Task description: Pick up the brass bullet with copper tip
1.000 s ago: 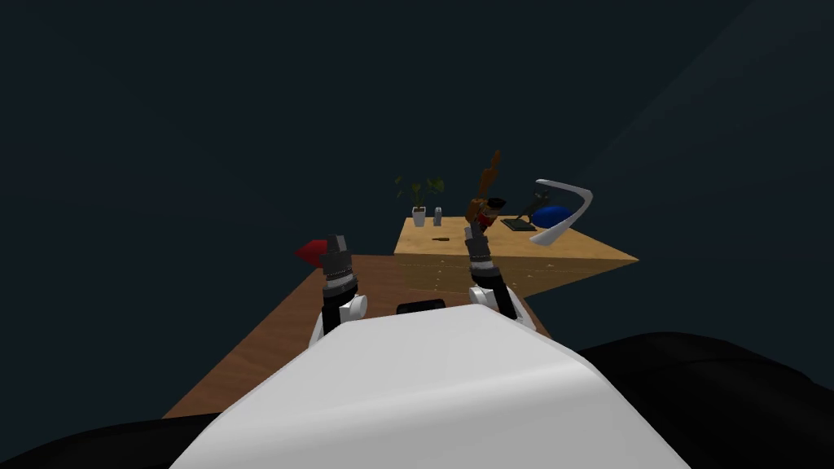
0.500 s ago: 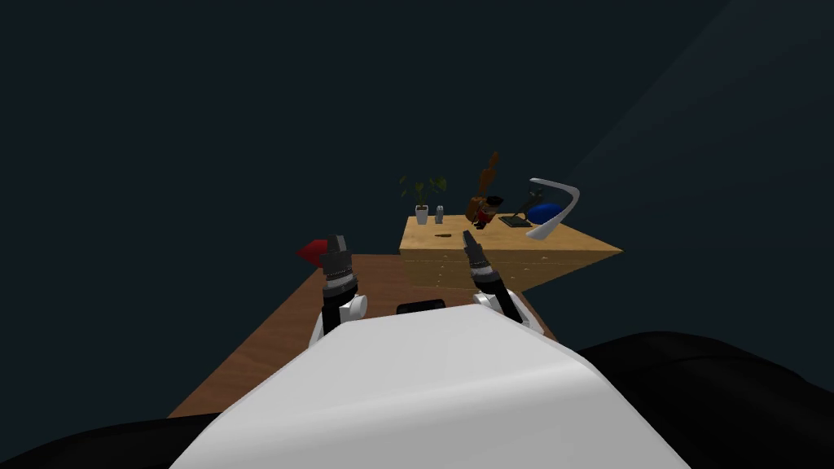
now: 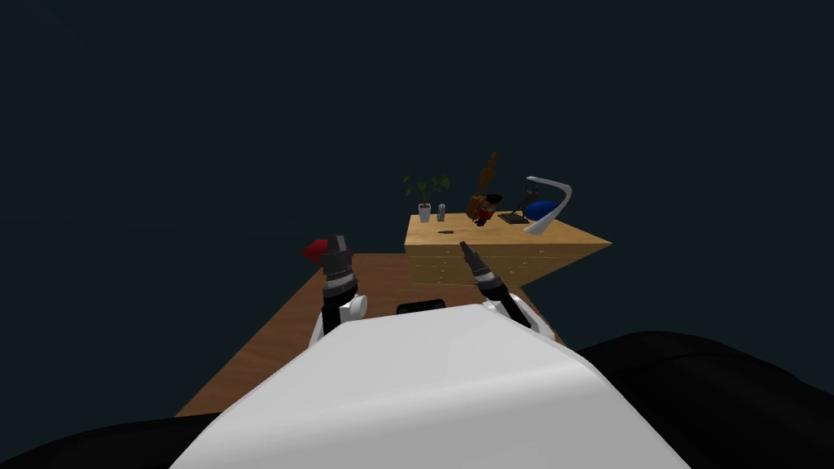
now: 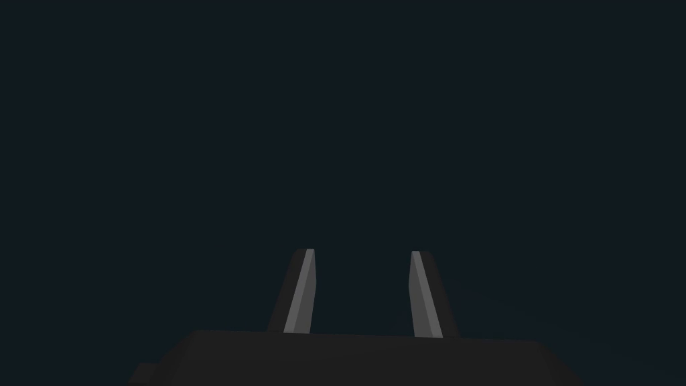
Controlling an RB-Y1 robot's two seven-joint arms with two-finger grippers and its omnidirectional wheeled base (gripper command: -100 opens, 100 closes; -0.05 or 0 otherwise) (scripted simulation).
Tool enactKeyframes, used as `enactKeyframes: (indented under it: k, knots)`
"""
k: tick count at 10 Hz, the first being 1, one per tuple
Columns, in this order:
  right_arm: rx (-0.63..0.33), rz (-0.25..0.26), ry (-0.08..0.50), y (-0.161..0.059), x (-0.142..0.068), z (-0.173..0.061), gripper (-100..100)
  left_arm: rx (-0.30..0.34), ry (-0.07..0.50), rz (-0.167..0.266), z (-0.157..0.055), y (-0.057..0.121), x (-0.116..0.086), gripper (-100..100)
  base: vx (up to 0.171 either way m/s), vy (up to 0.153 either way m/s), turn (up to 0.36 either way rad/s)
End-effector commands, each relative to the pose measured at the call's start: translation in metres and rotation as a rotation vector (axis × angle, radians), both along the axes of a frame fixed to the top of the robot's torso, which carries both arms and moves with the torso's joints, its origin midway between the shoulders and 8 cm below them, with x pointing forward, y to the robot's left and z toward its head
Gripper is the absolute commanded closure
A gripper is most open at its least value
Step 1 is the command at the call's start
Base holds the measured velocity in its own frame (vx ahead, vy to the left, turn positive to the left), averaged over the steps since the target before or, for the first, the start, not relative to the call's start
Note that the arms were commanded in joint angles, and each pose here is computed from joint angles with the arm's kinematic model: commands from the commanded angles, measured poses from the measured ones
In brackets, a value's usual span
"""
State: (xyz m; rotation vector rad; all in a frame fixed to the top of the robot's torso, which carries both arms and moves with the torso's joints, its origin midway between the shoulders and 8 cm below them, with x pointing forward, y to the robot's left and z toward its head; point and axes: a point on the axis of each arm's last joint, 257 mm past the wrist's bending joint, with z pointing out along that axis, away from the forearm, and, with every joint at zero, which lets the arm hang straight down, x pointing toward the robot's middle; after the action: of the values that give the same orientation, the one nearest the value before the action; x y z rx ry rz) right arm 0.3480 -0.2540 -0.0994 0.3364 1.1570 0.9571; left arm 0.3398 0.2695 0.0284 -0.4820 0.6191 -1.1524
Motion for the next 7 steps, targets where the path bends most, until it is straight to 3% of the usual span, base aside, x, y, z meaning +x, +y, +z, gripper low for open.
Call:
enactKeyframes:
  k: [1,4,7]
  knots:
    - [-0.041,0.008,0.018,0.000,-0.002,-0.008,-100,0.000,0.000,0.000,0.000,0.000,0.000,0,-0.057,0.092,-0.014]
    - [-0.163,0.018,0.095,-0.011,-0.011,-0.050,-100,0.000,0.000,0.000,0.000,0.000,0.000,0,-0.064,0.089,-0.007]
    - [-0.247,0.037,0.139,-0.018,-0.017,-0.071,-100,0.000,0.000,0.000,0.000,0.000,0.000,0,-0.044,0.082,-0.002]
